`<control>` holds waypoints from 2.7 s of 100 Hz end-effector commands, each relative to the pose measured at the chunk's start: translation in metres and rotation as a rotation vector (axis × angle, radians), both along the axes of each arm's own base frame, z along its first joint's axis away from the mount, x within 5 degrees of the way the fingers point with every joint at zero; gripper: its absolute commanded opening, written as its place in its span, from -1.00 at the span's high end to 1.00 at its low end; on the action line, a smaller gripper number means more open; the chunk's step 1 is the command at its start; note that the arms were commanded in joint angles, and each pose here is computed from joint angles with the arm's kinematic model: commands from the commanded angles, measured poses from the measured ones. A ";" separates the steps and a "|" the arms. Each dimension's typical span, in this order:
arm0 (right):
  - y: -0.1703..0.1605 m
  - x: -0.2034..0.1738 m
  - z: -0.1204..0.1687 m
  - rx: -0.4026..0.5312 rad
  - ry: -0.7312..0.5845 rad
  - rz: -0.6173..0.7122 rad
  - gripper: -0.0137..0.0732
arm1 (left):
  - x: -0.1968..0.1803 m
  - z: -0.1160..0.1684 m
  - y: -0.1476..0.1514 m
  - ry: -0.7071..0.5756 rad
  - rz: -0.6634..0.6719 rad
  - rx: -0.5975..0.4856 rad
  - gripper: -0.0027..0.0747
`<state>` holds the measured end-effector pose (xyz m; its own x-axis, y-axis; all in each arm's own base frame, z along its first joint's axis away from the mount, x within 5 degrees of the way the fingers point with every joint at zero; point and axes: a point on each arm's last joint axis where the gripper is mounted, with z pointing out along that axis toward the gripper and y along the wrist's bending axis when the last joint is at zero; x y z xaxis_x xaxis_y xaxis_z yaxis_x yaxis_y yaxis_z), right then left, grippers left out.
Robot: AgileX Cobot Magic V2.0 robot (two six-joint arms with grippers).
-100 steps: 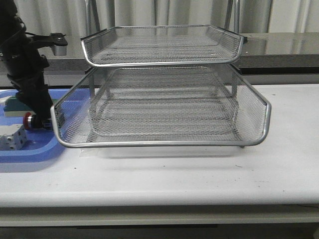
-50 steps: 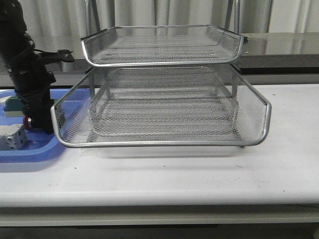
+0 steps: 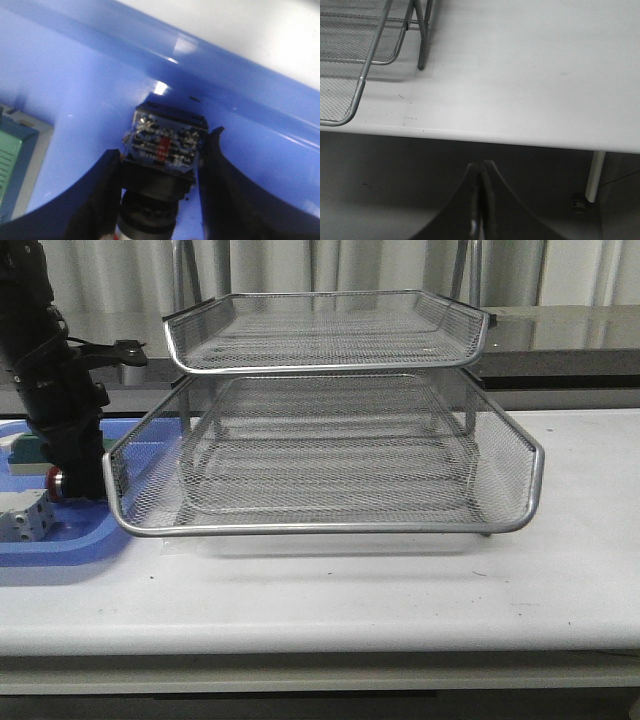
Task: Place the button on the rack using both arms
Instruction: 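Lower the left gripper and close it on the red button's blue contact block, then lift the red button and carry it into the pulled-out middle tray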
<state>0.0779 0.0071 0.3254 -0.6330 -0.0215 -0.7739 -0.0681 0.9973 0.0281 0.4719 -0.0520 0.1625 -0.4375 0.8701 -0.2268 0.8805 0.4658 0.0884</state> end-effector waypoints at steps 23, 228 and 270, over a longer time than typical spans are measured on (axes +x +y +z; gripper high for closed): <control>-0.001 0.003 0.015 -0.009 -0.092 -0.009 0.84 | -0.008 0.057 -0.001 -0.097 -0.014 0.000 0.78; -0.001 0.003 0.015 -0.009 -0.092 -0.009 0.84 | -0.174 0.165 -0.206 -0.200 -0.500 -0.135 0.78; -0.001 0.003 0.015 -0.009 -0.092 -0.009 0.84 | -0.166 0.147 -0.214 -0.167 -0.495 -0.132 -0.07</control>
